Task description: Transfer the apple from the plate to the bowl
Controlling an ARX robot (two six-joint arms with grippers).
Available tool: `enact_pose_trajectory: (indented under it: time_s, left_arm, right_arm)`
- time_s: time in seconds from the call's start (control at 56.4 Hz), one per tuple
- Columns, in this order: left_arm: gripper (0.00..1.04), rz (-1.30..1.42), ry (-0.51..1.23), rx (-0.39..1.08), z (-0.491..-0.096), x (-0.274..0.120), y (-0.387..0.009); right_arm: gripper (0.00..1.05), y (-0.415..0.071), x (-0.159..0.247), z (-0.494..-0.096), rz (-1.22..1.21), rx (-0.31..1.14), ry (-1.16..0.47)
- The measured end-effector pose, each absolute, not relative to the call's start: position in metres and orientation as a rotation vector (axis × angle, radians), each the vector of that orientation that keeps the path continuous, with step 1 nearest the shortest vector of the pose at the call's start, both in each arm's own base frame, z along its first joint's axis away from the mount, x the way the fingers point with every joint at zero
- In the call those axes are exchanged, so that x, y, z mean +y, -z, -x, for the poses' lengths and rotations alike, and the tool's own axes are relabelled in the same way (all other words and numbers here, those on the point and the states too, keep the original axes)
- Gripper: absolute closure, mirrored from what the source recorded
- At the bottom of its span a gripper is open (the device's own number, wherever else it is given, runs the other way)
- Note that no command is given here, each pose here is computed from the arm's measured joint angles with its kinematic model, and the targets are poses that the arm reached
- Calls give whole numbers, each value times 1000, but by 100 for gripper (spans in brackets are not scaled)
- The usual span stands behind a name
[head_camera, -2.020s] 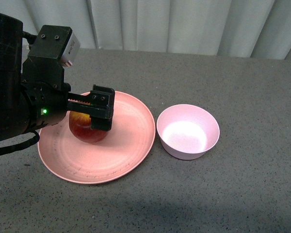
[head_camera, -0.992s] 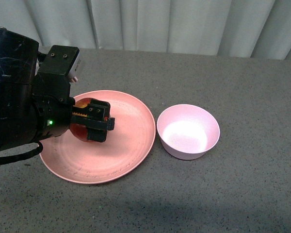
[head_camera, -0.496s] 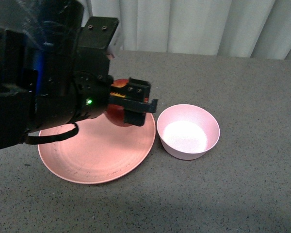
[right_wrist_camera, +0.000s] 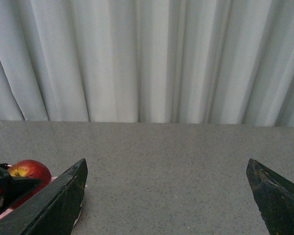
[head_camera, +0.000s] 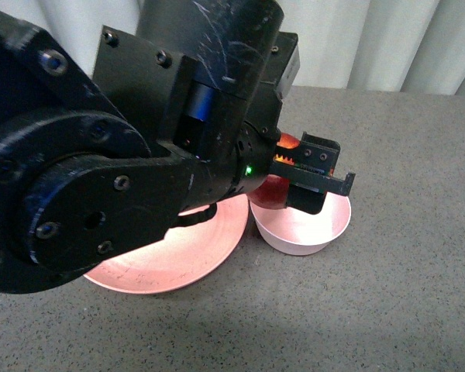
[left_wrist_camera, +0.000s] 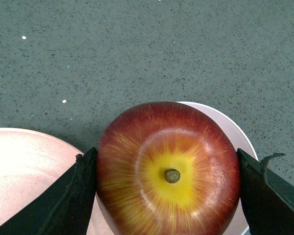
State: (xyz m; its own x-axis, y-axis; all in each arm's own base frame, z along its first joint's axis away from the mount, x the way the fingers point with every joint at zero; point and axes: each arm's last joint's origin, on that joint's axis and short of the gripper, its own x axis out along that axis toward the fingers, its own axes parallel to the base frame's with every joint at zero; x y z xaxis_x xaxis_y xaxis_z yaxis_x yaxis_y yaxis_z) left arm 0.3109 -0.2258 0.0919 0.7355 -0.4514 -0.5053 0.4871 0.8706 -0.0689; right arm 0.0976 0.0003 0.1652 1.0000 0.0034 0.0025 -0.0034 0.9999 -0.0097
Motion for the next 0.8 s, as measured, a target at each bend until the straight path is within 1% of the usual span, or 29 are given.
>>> enact_pose_trajectory:
  time_s: [0.142, 0.354, 0.602, 0.656, 0.709, 0.744, 0.797]
  left_arm:
    - [32, -76, 520, 567, -313, -235, -81]
    - [32, -86, 521, 588, -310, -239, -68]
    - [32, -89, 520, 595, -310, -239, -65]
    - [27, -90, 520, 594, -310, -239, -65]
    - [17, -86, 520, 592, -310, -239, -65]
    - [14, -83, 520, 590, -311, -239, -66]
    - [6, -71, 519, 570, -311, -239, -68]
  right_arm:
    - [9, -165, 0, -98, 10, -2, -3]
    - [9, -165, 0, -98, 10, -2, -3]
    - [9, -165, 0, -98, 10, -2, -3]
    - [9, -165, 0, -98, 10, -2, -3]
    - [9, -165, 0, -98, 10, -2, -3]
    - [9, -165, 0, -98, 9, -2, -3]
    - [9, -165, 0, -98, 10, -2, -3]
